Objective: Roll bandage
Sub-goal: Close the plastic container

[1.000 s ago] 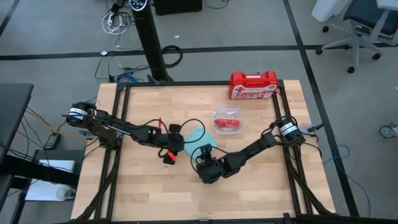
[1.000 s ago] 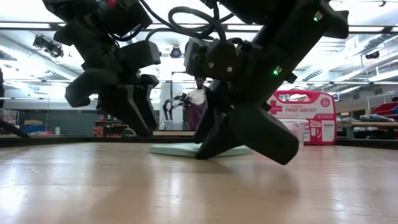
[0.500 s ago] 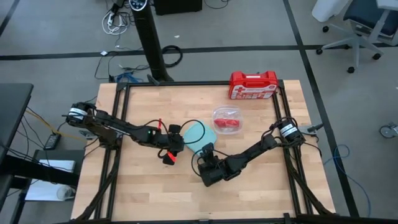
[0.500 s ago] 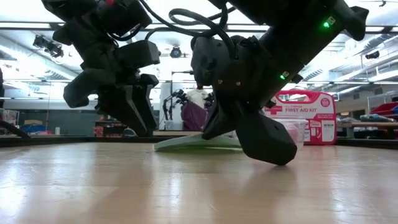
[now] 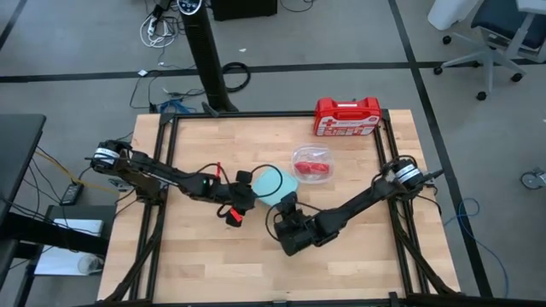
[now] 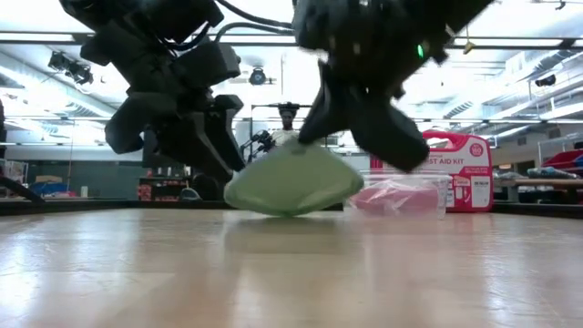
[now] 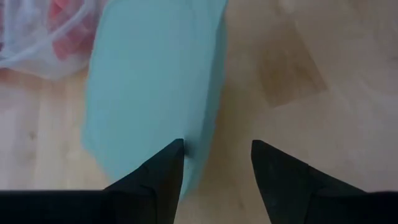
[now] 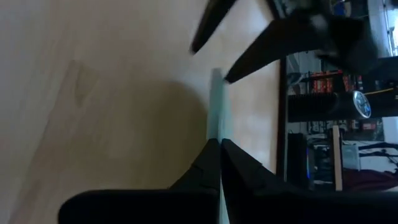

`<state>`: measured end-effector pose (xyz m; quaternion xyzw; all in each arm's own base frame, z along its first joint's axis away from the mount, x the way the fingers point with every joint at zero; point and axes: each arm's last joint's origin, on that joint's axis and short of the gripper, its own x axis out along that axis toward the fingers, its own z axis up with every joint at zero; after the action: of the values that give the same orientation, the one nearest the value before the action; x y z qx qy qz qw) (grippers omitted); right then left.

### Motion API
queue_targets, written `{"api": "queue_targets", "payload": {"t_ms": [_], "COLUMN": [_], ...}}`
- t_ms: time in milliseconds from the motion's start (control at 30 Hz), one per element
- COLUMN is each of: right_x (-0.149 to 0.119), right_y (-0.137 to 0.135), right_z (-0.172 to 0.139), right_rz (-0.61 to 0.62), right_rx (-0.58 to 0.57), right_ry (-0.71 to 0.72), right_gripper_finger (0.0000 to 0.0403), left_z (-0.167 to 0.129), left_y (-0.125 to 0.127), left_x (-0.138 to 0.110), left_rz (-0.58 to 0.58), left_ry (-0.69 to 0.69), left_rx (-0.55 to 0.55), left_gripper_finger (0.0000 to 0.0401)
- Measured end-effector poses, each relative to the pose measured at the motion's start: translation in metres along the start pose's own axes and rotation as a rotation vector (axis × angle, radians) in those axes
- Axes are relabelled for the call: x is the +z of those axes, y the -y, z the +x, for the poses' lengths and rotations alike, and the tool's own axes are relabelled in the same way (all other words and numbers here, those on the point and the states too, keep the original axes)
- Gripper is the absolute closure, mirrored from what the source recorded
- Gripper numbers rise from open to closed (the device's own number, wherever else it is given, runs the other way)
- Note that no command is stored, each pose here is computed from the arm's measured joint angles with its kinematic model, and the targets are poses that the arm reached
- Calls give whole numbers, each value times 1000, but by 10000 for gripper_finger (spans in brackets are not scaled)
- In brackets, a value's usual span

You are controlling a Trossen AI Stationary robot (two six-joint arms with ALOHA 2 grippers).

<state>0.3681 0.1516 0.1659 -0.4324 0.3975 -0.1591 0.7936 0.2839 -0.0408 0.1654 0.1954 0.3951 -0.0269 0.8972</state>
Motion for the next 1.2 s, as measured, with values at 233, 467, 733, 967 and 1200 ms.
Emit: {"api": "queue_targets", "payload": {"t_ms": [233, 467, 733, 967, 1200], "right_x": [5, 6, 4, -1, -23], "right_y": [23, 25, 25, 38, 47], "right_z": [-8, -7, -7, -36, -44], "right_rz": [91, 106, 170, 276, 281], "right_rx": [22, 63, 36, 26, 135], "right_ry": [59, 77, 54, 46, -87], "right_gripper_finger": [403, 401, 351, 327, 325], "left_z": [0, -1, -1, -2, -3], "left_y": [-4, -6, -7, -8, -12], "left_x": [1, 7, 8, 9, 15], "left_rz": [21, 45, 84, 75, 125], "left_ry": [-13, 36, 39, 38, 60], "left_rx": [111, 170, 198, 232, 309], "left_gripper_finger": [208, 232, 348, 385, 361]}}
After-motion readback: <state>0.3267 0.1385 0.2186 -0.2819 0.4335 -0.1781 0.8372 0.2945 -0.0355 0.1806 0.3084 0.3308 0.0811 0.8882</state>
